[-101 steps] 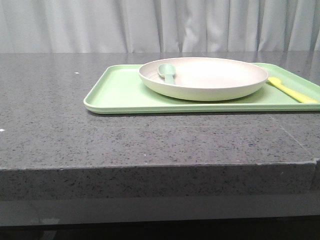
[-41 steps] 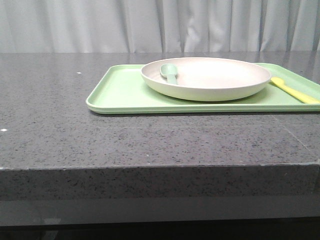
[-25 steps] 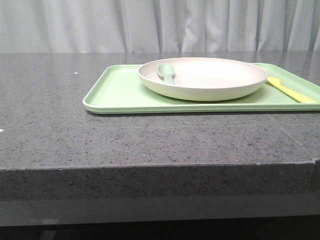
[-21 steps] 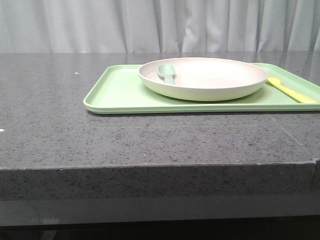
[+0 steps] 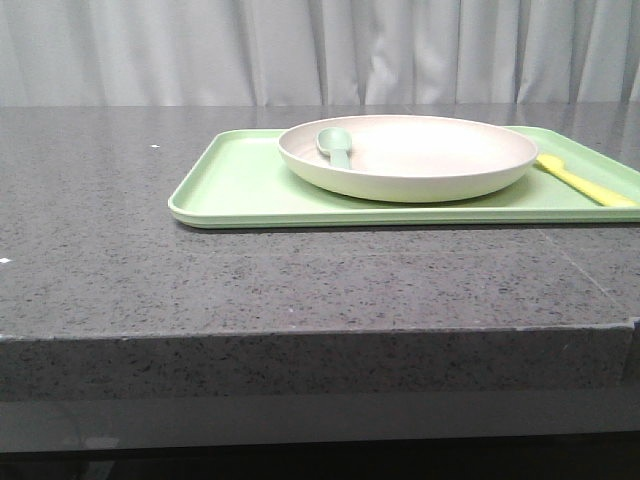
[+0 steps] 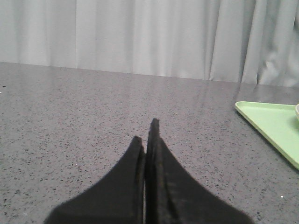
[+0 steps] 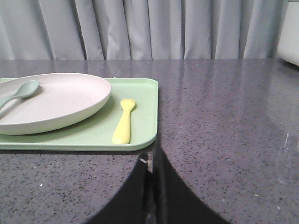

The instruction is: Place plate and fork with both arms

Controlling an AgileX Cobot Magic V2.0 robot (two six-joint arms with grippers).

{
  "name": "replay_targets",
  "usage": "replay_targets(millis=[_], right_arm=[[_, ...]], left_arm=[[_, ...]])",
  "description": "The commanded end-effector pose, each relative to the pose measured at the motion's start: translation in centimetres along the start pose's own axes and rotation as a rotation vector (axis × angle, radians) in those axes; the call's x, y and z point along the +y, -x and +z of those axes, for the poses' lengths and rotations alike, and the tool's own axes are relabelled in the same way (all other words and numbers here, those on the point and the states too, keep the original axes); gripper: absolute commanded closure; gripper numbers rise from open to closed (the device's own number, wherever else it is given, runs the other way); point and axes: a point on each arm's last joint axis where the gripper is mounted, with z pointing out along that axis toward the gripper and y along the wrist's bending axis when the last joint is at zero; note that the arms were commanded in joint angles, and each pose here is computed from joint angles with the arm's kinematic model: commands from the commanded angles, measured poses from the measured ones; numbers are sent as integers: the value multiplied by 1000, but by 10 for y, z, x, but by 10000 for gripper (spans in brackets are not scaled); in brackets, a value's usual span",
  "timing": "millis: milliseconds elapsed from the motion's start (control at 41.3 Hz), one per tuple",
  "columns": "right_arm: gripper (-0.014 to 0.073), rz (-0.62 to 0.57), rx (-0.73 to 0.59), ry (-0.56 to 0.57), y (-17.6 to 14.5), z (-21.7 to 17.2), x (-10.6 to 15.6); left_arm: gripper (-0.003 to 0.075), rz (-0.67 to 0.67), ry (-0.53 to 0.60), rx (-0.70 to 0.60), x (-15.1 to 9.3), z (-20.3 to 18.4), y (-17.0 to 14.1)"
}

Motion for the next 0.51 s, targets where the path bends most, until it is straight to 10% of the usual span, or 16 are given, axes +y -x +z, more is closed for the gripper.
replay_targets(millis=[0,484], right_arm=[[663,-21,-108,-2,10,-2,0],[663,-20,-107,10,10,-2,1]], left_arm=[[738,-12,-9,-99,0,-2,7],[738,-12,-9,-99,0,-2,7]])
